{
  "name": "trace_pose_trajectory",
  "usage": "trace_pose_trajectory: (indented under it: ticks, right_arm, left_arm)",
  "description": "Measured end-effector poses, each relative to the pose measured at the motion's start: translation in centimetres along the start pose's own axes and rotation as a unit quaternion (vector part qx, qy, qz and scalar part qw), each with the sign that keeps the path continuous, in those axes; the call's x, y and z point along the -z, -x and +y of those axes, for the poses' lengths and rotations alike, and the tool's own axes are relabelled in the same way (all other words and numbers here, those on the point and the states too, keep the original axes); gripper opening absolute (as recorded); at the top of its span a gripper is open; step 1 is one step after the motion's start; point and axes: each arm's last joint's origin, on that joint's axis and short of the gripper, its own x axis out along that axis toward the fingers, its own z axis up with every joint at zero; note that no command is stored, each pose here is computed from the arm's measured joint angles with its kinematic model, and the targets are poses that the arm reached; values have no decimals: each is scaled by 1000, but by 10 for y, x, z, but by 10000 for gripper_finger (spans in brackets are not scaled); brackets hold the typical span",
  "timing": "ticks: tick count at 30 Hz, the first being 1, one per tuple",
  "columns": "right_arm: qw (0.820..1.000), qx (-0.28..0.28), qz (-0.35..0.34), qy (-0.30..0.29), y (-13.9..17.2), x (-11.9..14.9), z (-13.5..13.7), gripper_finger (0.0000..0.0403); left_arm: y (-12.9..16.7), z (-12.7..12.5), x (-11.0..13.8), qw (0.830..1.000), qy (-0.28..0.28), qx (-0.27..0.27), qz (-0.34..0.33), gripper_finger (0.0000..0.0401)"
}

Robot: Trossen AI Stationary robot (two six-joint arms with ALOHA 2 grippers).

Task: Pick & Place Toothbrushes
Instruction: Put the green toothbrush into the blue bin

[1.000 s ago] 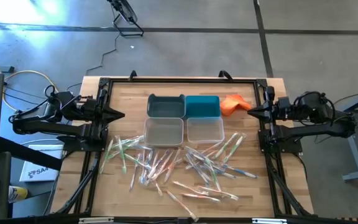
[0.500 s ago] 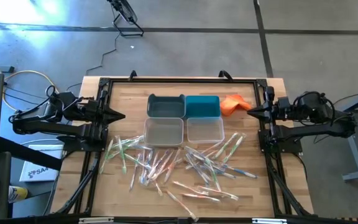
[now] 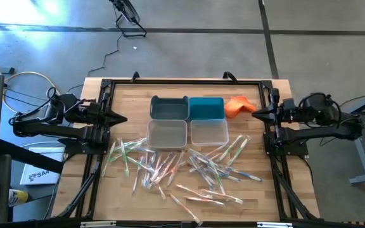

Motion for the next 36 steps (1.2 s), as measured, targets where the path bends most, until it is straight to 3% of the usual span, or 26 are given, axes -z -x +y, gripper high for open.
trace_pose_trajectory:
  ticks: [9,36]
  right_arm:
    - [1000,-2,15,-1,-3,7,0,4]
    - [999,-26,9,-26,-34,64,-1,3]
  left_arm:
    - [-13,0,19,1000,-7,0,8,0]
    - [-40,-1,68,999,-43,8,-14,0]
